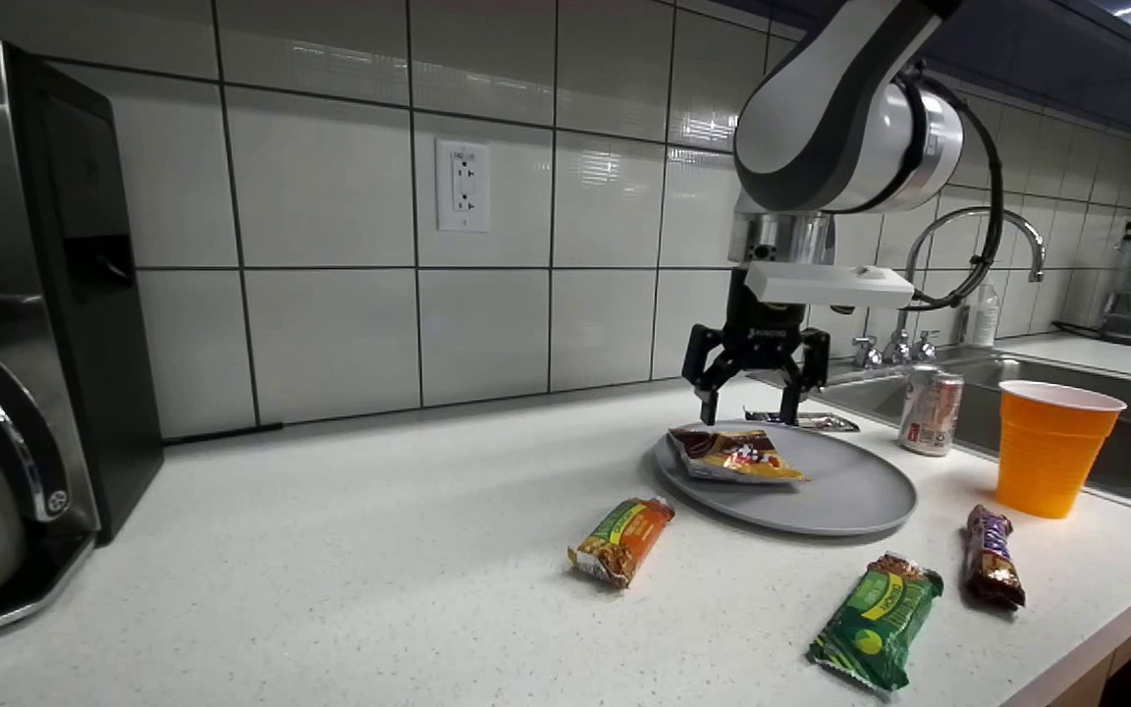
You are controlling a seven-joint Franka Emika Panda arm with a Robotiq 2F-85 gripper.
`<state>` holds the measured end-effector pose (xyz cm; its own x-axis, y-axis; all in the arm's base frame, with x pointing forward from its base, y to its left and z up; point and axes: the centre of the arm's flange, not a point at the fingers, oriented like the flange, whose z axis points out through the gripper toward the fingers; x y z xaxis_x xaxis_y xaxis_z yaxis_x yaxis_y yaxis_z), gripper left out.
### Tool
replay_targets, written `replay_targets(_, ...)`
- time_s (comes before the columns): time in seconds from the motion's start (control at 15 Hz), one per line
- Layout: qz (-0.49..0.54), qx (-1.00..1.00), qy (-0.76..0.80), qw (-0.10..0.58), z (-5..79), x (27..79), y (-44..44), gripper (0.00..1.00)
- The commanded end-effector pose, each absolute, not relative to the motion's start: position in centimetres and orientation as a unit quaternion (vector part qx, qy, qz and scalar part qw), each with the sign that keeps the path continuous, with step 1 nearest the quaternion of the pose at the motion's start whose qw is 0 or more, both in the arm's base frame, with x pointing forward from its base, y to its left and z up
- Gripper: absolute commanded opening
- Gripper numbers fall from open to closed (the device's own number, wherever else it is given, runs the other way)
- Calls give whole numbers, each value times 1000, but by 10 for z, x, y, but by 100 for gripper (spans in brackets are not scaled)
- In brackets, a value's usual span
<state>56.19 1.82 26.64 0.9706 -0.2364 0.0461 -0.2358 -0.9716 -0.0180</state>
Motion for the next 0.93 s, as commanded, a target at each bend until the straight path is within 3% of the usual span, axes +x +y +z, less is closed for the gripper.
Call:
replay_targets(0.0,-27,-989,142,8,258,584,18,100)
replay_targets(0.67,-16,-990,139,6,236,602,19,100)
replay_targets(0.73,-16,-990,139,7,235,603,19,75)
replay_targets(0.87,-16,-990,140,6,234,604,19,66)
